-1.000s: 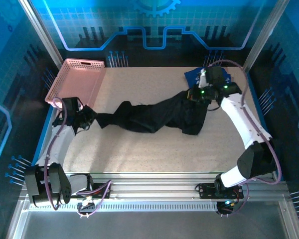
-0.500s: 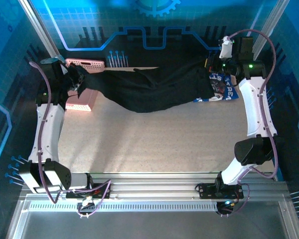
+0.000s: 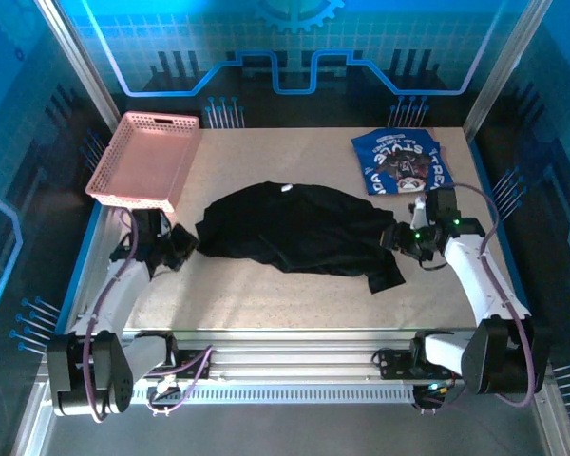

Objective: Fold and stack the t-shirts

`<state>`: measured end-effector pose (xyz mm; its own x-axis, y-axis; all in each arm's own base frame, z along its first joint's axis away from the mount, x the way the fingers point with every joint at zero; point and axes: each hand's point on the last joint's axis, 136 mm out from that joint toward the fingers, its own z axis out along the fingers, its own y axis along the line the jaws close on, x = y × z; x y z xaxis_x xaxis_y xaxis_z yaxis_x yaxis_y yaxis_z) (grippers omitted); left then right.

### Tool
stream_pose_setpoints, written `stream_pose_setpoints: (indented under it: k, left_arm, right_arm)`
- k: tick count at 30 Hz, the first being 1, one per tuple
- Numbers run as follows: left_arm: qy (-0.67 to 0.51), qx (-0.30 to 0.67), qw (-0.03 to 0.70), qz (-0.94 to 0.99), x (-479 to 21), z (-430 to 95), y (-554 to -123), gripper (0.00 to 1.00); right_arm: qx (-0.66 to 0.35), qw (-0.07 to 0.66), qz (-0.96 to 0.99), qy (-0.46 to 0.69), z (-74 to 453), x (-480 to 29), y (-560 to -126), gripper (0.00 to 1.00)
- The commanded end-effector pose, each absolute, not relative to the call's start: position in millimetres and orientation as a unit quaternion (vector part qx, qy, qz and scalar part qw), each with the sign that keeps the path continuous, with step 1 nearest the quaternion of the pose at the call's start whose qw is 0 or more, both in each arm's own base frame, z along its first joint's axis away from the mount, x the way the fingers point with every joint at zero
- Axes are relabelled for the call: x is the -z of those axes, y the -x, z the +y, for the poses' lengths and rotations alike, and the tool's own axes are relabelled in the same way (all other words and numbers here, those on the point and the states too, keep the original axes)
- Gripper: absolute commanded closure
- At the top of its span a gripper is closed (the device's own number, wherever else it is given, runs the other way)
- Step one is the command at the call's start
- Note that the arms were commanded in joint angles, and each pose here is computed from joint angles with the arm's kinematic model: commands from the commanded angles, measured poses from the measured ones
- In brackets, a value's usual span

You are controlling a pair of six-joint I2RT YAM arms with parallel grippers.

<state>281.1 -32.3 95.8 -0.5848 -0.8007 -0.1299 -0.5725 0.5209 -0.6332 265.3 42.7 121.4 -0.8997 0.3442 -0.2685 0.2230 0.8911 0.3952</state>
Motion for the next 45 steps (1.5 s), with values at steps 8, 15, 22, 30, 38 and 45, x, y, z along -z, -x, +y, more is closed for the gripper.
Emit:
stream_pose_setpoints:
  k: [8, 15, 22, 30, 38, 45]
  left_arm:
    - [0.394, 0.27, 0.2, 0.855, -80.6, -41.3, -264.1, 1.0]
    - [0.389, 0.262, 0.195, 0.861, -73.3, -41.7, -258.5, 1.0]
    - [0.388, 0.253, 0.186, 0.866, -63.6, -41.0, -251.6, 1.0]
    - [0.386, 0.246, 0.176, 0.871, -51.0, -41.3, -243.1, 1.0]
    - [0.382, 0.243, 0.17, 0.875, -46.0, -41.7, -238.1, 1.0]
    - [0.379, 0.239, 0.169, 0.878, -45.5, -41.1, -236.2, 1.0]
  right_arm:
    - [-0.266, 0.208, 0.941, 0.016, 134.2, -181.4, -306.2, 0.31]
    - [-0.219, 0.134, 0.93, 0.262, 274.9, -160.8, -305.9, 0.33]
    - [-0.173, 0.092, 0.911, 0.364, 361.6, -116.5, -303.1, 0.35]
    - [-0.087, 0.092, 0.923, 0.362, 384.9, -77.5, -331.0, 0.38]
    - [-0.049, 0.072, 0.934, 0.346, 384.7, -41.4, -345.0, 0.43]
    - [-0.035, 0.092, 0.947, 0.306, 376.0, -41.7, -365.3, 0.51]
